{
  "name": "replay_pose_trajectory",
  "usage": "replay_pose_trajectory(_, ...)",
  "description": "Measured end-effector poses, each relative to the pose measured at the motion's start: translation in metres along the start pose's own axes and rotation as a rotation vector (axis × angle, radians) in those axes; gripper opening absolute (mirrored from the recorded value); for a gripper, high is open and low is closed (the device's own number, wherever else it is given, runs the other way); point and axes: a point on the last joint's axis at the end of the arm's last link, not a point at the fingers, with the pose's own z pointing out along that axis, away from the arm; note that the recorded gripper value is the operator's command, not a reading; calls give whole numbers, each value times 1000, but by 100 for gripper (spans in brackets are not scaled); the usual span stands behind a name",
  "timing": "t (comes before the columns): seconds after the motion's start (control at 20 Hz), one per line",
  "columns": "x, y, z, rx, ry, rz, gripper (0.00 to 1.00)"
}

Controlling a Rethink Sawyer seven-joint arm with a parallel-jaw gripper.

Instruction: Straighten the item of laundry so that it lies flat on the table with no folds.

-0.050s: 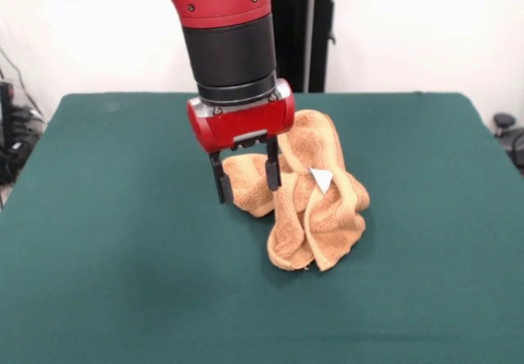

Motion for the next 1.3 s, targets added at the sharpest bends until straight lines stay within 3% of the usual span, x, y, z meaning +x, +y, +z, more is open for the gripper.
replay_pose_trajectory(0.55, 1, 0, 3, -3, -4, -1, 100)
replay_pose_trajectory(1.3, 10, 10, 34, -40, -21, 6, 100)
